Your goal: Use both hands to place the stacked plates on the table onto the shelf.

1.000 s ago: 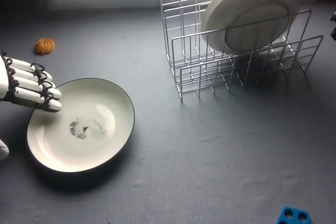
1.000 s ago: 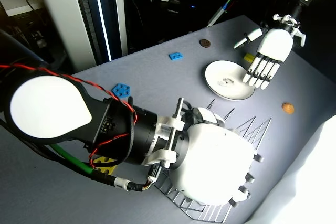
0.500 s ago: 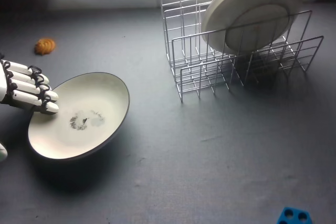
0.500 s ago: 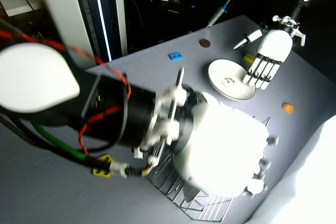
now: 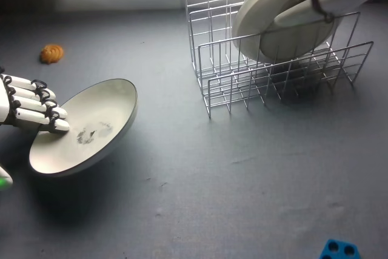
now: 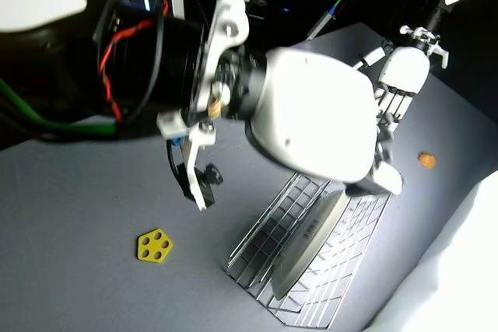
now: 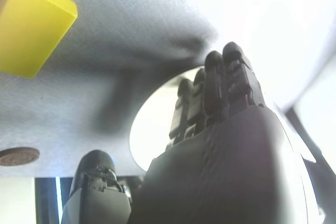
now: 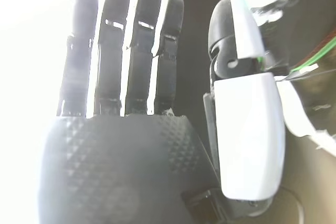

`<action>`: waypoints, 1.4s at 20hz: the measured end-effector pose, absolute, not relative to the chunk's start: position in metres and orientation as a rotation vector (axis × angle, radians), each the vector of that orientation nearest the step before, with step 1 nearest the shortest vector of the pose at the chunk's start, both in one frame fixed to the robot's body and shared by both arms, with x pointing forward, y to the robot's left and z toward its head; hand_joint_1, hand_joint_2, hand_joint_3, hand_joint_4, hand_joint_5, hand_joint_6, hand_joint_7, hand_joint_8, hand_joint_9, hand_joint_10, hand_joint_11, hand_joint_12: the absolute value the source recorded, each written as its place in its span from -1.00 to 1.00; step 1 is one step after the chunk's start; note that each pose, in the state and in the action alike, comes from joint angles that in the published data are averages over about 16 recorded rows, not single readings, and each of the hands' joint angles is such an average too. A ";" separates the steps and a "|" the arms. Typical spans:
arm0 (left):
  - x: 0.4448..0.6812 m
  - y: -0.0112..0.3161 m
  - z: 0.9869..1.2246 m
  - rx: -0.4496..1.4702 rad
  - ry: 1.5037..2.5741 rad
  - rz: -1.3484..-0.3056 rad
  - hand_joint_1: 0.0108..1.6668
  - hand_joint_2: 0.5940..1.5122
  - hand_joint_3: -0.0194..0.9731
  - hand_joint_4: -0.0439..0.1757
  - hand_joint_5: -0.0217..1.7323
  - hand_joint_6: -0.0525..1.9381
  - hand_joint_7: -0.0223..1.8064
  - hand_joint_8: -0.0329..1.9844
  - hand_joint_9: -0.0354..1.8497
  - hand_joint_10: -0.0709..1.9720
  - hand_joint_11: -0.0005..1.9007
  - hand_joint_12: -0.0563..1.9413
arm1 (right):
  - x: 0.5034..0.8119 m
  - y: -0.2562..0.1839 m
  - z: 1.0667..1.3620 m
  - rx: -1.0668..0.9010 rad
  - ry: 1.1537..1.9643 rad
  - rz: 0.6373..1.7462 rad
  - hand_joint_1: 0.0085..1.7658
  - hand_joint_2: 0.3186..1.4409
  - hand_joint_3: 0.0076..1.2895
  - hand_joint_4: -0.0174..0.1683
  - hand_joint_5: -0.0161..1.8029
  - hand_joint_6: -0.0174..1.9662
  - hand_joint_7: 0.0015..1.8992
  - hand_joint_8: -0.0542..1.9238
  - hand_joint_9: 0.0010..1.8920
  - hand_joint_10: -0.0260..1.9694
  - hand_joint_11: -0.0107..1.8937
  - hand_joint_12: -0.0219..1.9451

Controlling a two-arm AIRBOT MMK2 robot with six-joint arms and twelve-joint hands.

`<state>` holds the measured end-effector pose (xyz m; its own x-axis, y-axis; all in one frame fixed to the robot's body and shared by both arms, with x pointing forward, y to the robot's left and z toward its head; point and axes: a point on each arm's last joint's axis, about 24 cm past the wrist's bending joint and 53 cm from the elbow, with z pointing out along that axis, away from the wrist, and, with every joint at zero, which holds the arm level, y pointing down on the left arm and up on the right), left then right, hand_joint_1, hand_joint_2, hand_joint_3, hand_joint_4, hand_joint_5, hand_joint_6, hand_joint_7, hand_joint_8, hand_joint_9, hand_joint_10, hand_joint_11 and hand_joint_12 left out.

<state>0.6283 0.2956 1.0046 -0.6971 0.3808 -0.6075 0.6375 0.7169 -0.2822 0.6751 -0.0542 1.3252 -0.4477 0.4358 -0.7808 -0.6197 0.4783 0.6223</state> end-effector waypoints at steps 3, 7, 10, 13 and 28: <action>0.628 0.296 1.003 0.771 2.406 -0.659 -1.00 -0.01 -0.92 -0.63 -0.87 -0.94 -0.91 -0.98 -0.85 -0.91 -0.98 -0.78 | 0.661 -0.032 1.316 -0.240 1.646 1.172 0.15 0.30 -0.99 -0.84 -0.26 -0.78 -0.21 -0.79 -0.39 -0.50 -0.73 0.37; 0.627 0.296 1.003 0.766 2.408 -0.661 -1.00 -0.01 -0.92 -0.63 -0.87 -0.95 -0.91 -0.98 -0.85 -0.91 -0.98 -0.79 | 0.647 0.001 1.300 -0.318 1.671 1.137 0.20 0.28 -0.99 -0.83 -0.46 -0.85 -0.41 -0.85 -0.55 -0.65 -0.83 0.15; 0.627 0.295 1.003 0.764 2.409 -0.662 -1.00 -0.02 -0.92 -0.63 -0.87 -0.95 -0.91 -0.98 -0.85 -0.91 -0.98 -0.79 | 0.641 0.022 1.287 -0.353 1.695 1.120 0.25 0.25 -0.99 -0.81 -0.62 -0.91 -0.58 -0.90 -0.69 -0.76 -0.90 -0.06; 0.627 0.295 1.003 0.764 2.409 -0.662 -1.00 -0.02 -0.92 -0.63 -0.87 -0.95 -0.91 -0.98 -0.85 -0.91 -0.98 -0.79 | 0.635 0.042 1.275 -0.371 1.722 1.122 0.31 0.21 -0.99 -0.80 -0.76 -0.96 -0.74 -0.93 -0.81 -0.87 -0.96 -0.28; 0.627 0.295 1.002 0.764 2.409 -0.661 -1.00 -0.03 -0.92 -0.64 -0.87 -0.95 -0.91 -0.98 -0.85 -0.91 -0.98 -0.79 | 0.600 0.083 1.269 -0.449 1.626 1.287 0.51 0.14 -0.99 -0.80 -0.82 -0.97 -0.89 -0.94 -0.94 -0.96 -0.98 -0.59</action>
